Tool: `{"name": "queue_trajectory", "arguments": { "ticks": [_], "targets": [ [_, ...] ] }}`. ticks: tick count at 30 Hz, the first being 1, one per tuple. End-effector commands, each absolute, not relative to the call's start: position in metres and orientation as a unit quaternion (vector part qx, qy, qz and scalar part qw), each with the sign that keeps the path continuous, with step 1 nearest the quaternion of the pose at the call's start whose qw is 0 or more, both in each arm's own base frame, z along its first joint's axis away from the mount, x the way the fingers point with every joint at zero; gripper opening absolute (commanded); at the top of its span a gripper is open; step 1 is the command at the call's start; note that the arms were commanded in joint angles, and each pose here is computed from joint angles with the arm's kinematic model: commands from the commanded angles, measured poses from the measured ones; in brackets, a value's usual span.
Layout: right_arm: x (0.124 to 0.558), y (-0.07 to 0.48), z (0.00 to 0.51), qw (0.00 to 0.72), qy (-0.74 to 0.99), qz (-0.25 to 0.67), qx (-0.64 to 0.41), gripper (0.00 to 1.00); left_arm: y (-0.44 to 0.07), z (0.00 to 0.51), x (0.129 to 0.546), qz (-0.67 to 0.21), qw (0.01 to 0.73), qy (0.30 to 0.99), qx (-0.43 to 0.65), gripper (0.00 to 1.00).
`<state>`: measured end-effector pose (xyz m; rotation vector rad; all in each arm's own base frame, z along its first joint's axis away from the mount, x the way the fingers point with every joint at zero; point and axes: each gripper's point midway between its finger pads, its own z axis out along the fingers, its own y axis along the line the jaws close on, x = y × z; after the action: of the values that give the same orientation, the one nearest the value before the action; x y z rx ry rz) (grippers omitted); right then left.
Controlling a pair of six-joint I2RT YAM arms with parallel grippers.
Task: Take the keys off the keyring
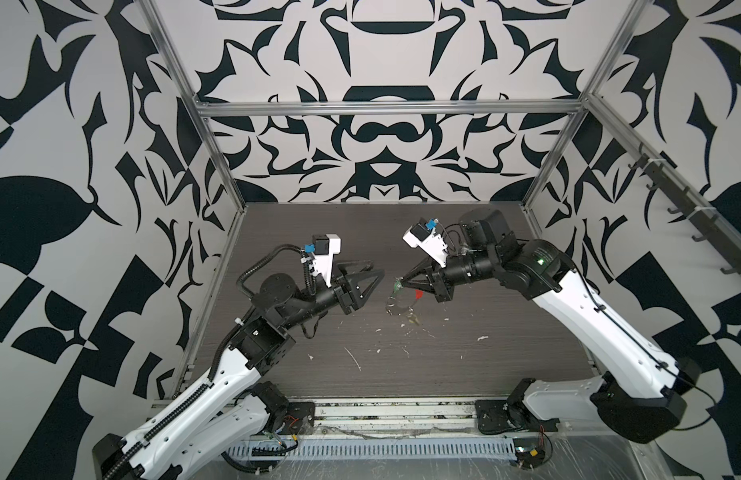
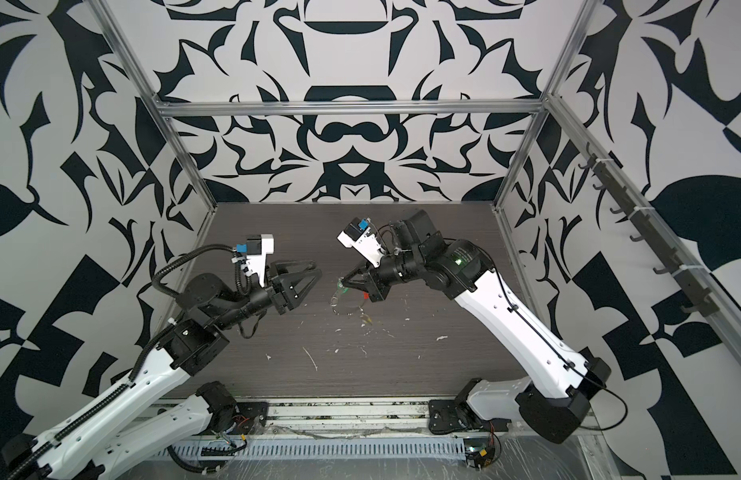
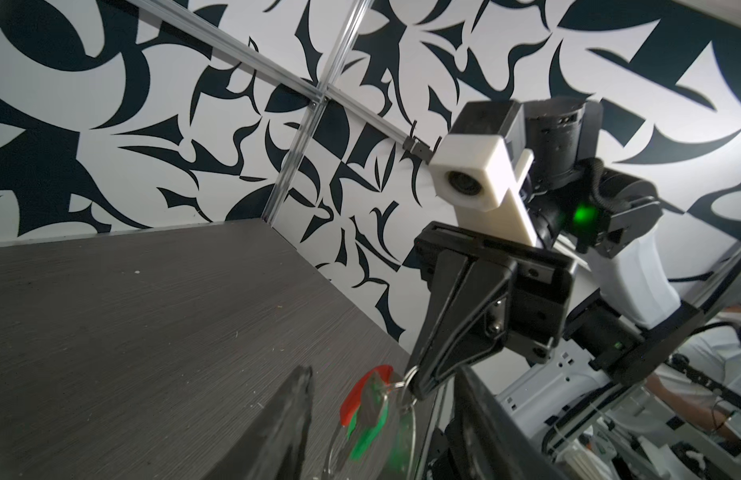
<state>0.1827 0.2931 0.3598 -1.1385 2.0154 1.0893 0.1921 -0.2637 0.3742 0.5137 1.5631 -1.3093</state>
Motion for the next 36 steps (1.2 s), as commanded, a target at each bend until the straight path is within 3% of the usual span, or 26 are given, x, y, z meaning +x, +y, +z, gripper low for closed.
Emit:
{"name": "queue_trajectory", "arguments": {
  "ticks": [1, 9, 23, 29, 36],
  "targets": [
    [0.172, 0.291, 0.380, 0.320, 0.722, 0.422, -0.445, 0.00, -0.273, 0.358, 0.186, -0.521, 0.465, 0.667, 0.261, 0.56],
    [0.170, 0.286, 0.387, 0.341, 0.713, 0.425, -0.441, 0.00, -0.280, 0.345, 0.190, -0.507, 0.442, 0.688, 0.274, 0.55],
    [0.170, 0.292, 0.388, 0.343, 0.704, 0.442, -0.437, 0.00, -0.300, 0.350, 0.167, -0.531, 0.417, 0.664, 0.322, 0.59],
    [0.169, 0.294, 0.390, 0.343, 0.698, 0.452, -0.437, 0.00, -0.307, 0.351, 0.174, -0.518, 0.426, 0.668, 0.323, 0.56],
    [0.167, 0.294, 0.393, 0.348, 0.692, 0.458, -0.437, 0.00, -0.305, 0.350, 0.177, -0.494, 0.446, 0.675, 0.318, 0.45]
  ]
}}
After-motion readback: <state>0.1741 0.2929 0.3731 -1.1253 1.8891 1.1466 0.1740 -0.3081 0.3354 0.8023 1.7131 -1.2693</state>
